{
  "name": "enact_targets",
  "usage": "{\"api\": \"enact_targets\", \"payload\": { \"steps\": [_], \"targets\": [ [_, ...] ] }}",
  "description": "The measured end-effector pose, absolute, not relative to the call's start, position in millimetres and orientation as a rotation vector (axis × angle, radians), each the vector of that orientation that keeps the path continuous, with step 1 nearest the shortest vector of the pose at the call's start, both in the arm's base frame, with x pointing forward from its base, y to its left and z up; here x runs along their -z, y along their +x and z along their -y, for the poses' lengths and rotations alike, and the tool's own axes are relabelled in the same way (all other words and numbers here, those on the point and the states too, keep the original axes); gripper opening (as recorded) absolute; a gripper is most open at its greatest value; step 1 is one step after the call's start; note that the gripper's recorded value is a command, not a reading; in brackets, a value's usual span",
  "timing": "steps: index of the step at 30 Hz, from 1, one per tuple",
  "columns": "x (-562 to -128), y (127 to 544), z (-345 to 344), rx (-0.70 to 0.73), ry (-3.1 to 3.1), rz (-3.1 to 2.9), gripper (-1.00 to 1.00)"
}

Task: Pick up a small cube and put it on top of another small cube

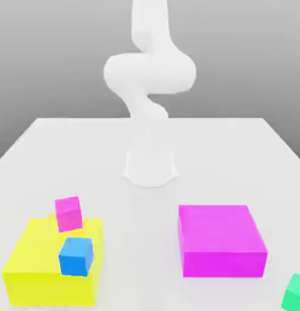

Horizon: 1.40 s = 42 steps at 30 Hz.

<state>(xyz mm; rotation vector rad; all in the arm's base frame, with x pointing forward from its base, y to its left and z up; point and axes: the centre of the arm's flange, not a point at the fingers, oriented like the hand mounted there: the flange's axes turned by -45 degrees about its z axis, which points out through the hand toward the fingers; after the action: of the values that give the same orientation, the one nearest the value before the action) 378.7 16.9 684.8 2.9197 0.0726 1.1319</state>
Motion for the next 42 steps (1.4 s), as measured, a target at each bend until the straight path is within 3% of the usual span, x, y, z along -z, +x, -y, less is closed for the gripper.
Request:
{"api": "enact_targets", "payload": {
  "steps": [8,16,24,30,34,35,42],
  "targets": [
    [-582.4,464.4,-82.4,-0.832,2.958,-0.396,0.00],
    [-458.8,511.0,-156.2,-0.543,2.951,-0.733,0.00],
    [-321.1,513.9,-231.6,-0.256,2.902,-1.077,0.00],
    [-214.8,487.9,-279.5,-0.039,2.842,-1.323,0.00],
    [-151.5,482.2,-287.6,-0.003,2.831,-1.363,0.00],
    [-138.7,481.5,-287.6,-0.001,2.830,-1.365,-1.00],
    [-136.8,481.2,-287.8,0.000,2.830,-1.366,-1.00]
  ]
}}
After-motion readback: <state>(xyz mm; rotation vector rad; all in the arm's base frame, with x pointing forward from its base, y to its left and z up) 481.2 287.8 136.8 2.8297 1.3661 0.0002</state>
